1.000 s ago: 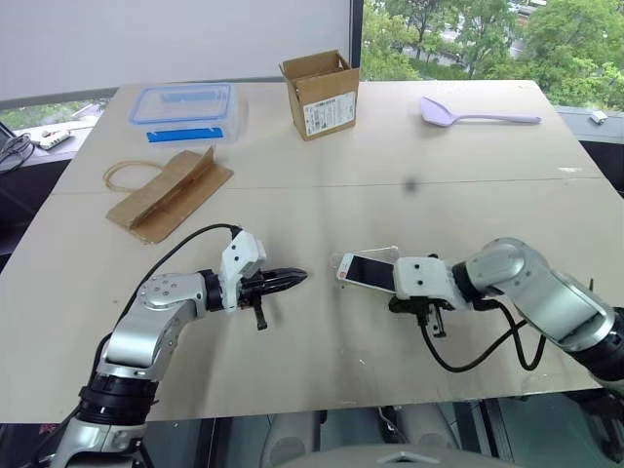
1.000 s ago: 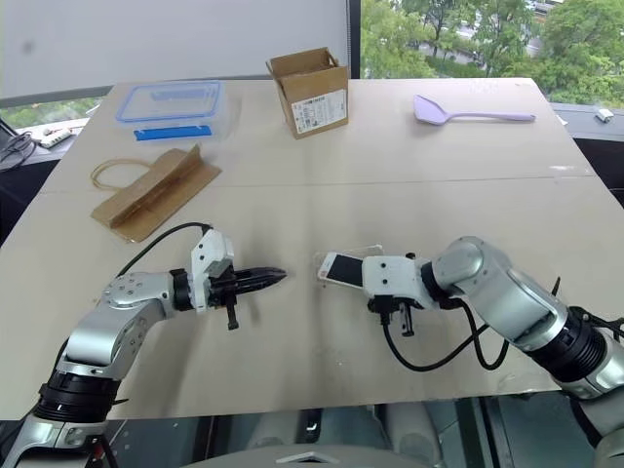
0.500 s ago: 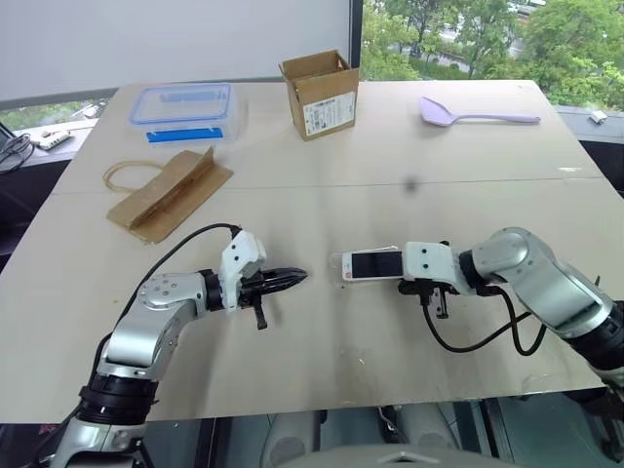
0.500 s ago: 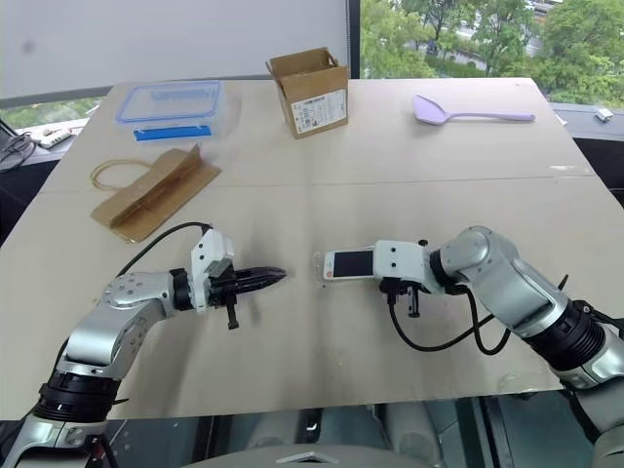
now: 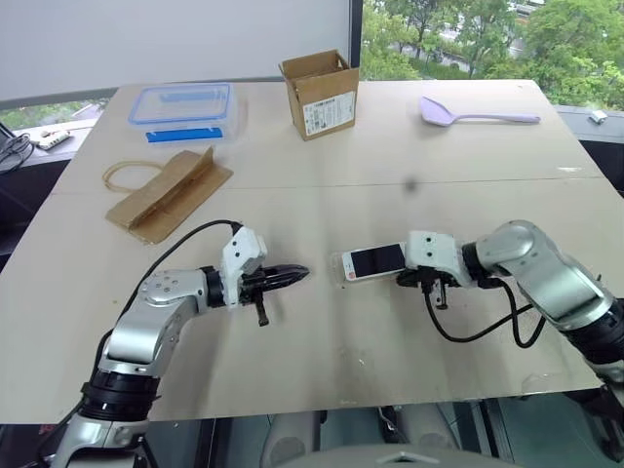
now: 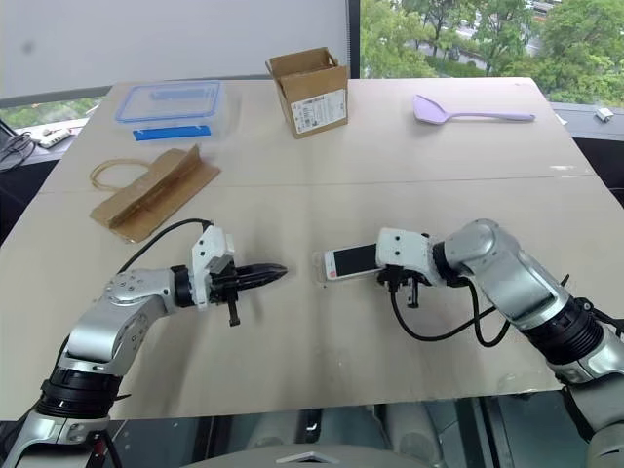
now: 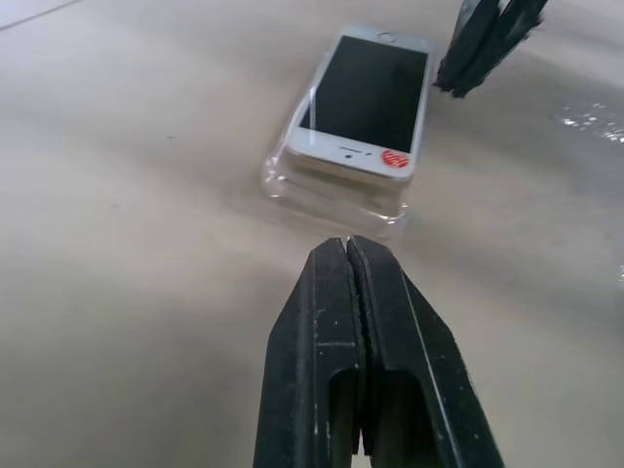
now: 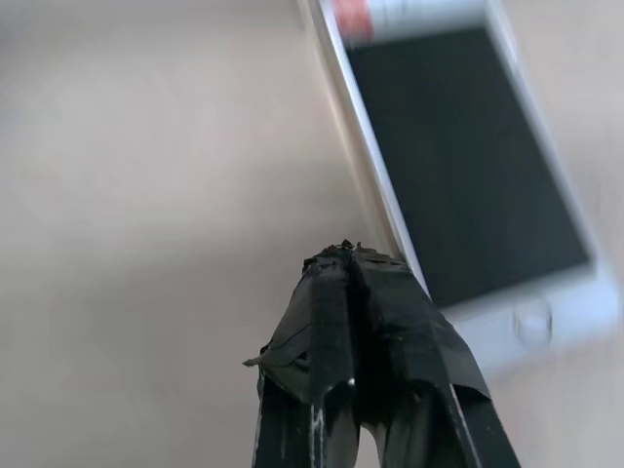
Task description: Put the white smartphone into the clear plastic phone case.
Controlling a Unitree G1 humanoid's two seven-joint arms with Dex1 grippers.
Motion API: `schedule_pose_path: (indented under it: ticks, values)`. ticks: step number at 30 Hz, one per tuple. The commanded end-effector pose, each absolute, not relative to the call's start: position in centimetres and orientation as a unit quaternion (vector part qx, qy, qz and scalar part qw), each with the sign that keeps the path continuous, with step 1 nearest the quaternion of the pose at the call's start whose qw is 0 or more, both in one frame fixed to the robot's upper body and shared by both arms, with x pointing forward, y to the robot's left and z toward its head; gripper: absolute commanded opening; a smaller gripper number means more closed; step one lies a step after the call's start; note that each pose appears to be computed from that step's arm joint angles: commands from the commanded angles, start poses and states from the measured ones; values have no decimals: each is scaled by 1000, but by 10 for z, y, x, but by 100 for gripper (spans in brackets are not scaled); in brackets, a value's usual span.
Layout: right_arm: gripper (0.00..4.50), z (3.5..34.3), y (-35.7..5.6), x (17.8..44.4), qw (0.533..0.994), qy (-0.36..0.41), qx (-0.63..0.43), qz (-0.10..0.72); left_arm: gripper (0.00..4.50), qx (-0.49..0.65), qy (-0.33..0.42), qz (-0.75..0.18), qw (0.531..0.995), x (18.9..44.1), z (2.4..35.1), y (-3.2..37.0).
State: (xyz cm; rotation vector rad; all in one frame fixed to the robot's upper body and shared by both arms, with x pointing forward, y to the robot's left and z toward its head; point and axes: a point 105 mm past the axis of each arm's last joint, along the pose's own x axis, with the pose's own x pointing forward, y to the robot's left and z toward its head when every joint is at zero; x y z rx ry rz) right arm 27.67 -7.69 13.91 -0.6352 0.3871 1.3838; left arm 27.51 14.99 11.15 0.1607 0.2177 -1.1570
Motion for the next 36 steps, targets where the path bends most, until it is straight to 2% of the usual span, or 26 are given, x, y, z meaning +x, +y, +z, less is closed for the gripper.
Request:
schedule_pose_path:
  ticks: [1, 6, 10, 19, 28, 33, 36]
  values:
    - [5, 161, -66, 278, 727, 127, -250, 627, 0, 67, 77, -574, 812, 264, 129, 142]
    - [5, 155, -55, 304, 772, 106, -252, 574, 0, 68, 78, -574, 812, 262, 131, 140]
    - [5, 139, -46, 307, 765, 118, -265, 575, 0, 69, 81, -572, 813, 262, 131, 139]
    - [5, 98, -45, 308, 710, 150, -357, 589, 0, 76, 89, -562, 818, 262, 125, 145]
    - [5, 69, -50, 304, 670, 167, -401, 602, 0, 78, 93, -559, 820, 260, 120, 148]
    - [5, 66, -51, 303, 675, 169, -390, 603, 0, 81, 97, -556, 822, 260, 118, 151]
    - [5, 85, -44, 306, 708, 141, -336, 604, 0, 88, 105, -550, 824, 261, 115, 156]
